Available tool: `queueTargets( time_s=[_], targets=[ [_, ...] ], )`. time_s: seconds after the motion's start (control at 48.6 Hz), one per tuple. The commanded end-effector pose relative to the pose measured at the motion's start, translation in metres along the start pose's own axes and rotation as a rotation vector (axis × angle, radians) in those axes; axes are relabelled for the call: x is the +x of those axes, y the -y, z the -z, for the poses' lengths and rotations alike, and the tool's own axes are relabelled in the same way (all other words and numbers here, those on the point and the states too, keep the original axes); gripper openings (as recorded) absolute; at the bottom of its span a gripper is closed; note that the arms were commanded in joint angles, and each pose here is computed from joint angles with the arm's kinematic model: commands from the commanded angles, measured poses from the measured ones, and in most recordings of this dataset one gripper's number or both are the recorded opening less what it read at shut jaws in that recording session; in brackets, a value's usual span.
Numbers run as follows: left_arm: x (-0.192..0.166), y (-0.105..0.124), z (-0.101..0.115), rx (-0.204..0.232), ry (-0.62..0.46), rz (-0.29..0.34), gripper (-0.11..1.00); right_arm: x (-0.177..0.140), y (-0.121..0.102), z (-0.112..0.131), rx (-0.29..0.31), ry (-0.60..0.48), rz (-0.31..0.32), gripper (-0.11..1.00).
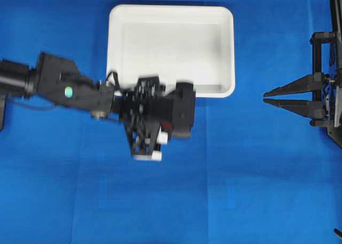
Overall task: Place one roll of tape in the white case with the left arm.
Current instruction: 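Carry the tape roll with the left gripper over the white tray, then lower the tape into the tray and open the left gripper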
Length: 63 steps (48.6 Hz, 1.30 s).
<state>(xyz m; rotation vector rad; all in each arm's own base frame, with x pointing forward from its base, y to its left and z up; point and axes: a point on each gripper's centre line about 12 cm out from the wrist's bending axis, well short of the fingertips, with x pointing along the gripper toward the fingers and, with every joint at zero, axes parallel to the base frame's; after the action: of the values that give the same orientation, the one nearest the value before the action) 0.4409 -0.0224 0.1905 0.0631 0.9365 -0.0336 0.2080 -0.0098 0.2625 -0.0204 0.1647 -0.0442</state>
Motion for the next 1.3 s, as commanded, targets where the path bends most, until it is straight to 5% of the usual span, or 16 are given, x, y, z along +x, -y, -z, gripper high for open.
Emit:
queueTargets(
  time_s=[0.0, 0.206, 0.494, 0.761, 0.966, 1.275],
  targets=[
    [-0.017, -0.029, -0.014, -0.026, 0.055, -0.042, 0.26, 0.002, 0.000, -0.003, 0.003, 0.005, 0.002, -0.11],
    [-0.005, -0.078, 0.001, -0.077, 0.039, -0.109, 0.26, 0.002, 0.000, -0.002, 0.003, 0.000, 0.002, -0.11],
    [0.039, -0.113, 0.039, -0.140, -0.036, -0.143, 0.27, 0.003, 0.000, -0.001, 0.005, -0.006, 0.002, -0.11],
    [0.048, -0.117, 0.040, -0.141, -0.014, -0.147, 0.27, 0.003, 0.000, 0.001, 0.005, -0.018, 0.001, -0.11],
    [0.041, -0.116, 0.036, -0.144, 0.002, -0.149, 0.80, 0.003, 0.000, 0.001, 0.005, -0.018, 0.001, -0.11],
    [-0.025, -0.102, 0.014, -0.133, 0.117, -0.150, 0.64, 0.002, 0.000, 0.000, 0.006, -0.018, 0.002, -0.11]
  ],
)
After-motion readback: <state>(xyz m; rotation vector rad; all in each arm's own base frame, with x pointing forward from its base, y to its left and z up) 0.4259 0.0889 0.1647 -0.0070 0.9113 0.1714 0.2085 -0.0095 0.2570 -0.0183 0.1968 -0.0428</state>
